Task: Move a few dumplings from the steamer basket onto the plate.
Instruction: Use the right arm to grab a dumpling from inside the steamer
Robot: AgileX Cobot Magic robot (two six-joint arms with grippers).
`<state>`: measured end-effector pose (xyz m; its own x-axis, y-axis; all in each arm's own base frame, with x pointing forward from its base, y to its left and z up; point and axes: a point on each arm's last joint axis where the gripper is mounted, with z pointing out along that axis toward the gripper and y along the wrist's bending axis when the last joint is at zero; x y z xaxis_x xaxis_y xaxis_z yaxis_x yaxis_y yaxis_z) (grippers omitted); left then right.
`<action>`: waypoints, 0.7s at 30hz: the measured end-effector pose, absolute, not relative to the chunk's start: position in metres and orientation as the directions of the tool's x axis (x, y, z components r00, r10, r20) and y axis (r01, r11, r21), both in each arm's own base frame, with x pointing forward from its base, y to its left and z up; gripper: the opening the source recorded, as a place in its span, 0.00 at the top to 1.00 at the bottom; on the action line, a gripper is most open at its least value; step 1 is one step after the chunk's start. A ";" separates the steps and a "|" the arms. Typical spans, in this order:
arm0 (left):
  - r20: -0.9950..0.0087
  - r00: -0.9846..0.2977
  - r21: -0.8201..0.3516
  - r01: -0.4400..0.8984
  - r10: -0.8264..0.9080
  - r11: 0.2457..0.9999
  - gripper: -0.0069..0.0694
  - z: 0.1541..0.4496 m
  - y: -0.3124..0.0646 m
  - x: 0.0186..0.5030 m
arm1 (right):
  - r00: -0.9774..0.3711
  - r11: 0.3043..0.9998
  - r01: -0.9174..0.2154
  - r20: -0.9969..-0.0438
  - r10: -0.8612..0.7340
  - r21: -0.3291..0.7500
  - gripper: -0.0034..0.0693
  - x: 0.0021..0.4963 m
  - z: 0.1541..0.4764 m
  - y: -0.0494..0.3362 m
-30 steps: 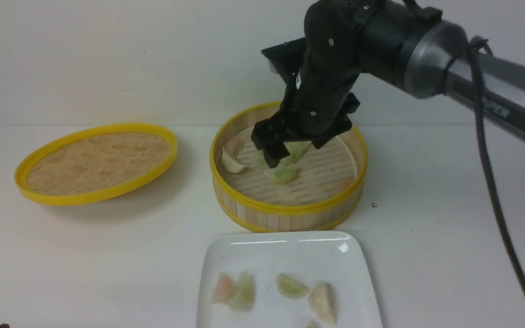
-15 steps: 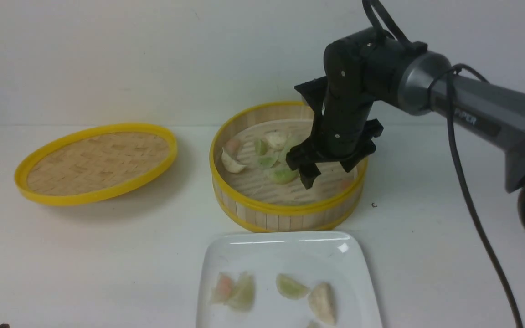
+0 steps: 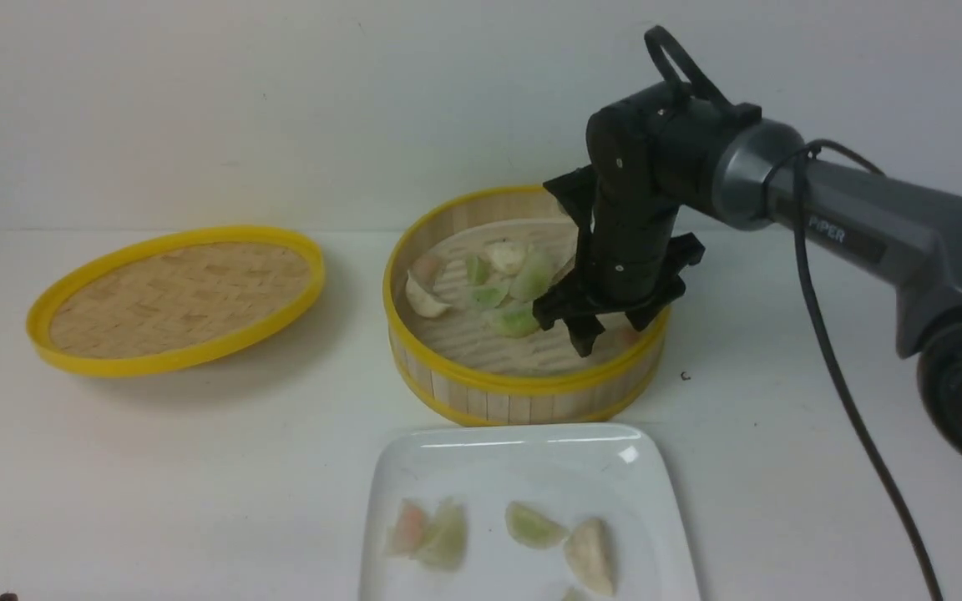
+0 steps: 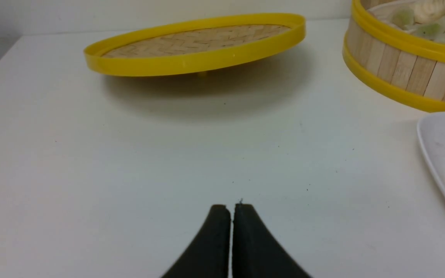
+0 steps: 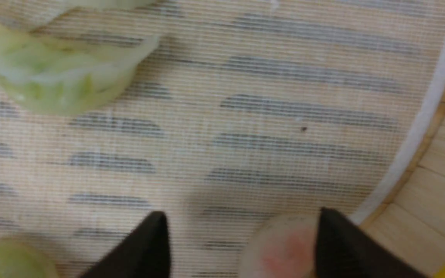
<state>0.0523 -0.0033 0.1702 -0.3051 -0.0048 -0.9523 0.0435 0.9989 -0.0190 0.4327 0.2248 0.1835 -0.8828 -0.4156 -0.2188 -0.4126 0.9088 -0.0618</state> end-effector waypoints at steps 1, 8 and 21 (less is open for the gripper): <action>-0.952 -0.305 -0.019 0.044 -0.005 0.999 0.92 0.170 -0.003 0.052 | -0.882 0.909 -0.413 -0.223 -0.415 -0.056 0.51 0.434 0.185 0.224; -0.952 -0.305 -0.019 0.044 -0.005 0.999 0.92 0.170 -0.003 0.052 | -0.864 0.901 -0.433 -0.298 -0.407 0.025 0.95 0.440 0.207 0.236; -0.952 -0.305 -0.019 0.044 -0.005 0.999 0.92 0.170 -0.003 0.052 | -0.864 0.911 -0.413 -0.323 -0.387 0.014 0.65 0.442 0.215 0.237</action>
